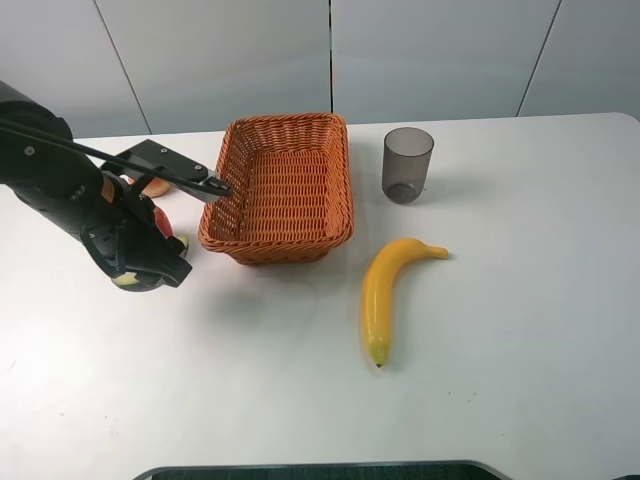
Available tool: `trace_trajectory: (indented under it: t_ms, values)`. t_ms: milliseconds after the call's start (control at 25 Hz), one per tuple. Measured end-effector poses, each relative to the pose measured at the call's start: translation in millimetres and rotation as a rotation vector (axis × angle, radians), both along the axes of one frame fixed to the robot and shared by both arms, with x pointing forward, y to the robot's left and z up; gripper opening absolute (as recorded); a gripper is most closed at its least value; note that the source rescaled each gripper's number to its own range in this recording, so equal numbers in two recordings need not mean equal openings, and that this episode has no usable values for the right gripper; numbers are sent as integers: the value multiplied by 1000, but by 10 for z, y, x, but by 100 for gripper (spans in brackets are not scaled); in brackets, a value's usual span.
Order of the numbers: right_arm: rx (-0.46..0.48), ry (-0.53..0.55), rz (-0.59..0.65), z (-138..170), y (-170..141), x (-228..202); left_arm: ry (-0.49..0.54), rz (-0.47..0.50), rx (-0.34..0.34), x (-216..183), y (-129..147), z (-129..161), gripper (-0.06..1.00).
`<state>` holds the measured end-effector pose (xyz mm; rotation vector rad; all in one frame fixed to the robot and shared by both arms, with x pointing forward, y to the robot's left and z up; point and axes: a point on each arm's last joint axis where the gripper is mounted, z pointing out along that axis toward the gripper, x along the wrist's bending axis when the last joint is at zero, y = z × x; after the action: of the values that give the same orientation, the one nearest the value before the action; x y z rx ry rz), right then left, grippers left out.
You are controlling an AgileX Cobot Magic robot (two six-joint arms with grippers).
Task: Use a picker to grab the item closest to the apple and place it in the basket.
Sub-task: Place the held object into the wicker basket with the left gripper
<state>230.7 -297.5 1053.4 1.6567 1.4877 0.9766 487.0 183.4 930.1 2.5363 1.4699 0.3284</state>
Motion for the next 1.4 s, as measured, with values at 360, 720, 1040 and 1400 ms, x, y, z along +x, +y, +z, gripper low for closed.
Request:
trace_trajectory:
  t_ms: [360, 720, 1040, 1400]
  values:
    - [0, 0, 0, 0, 0, 0, -18, 25, -50, 72, -64, 321, 1]
    - [0, 0, 0, 0, 0, 0, -149, 40, -159, 364, -239, 771, 1]
    - [0, 0, 0, 0, 0, 0, -198, 2, -221, 690, -631, 891, 1]
    - [0, 0, 0, 0, 0, 0, -110, 69, -251, 1130, -1124, 558, 1]
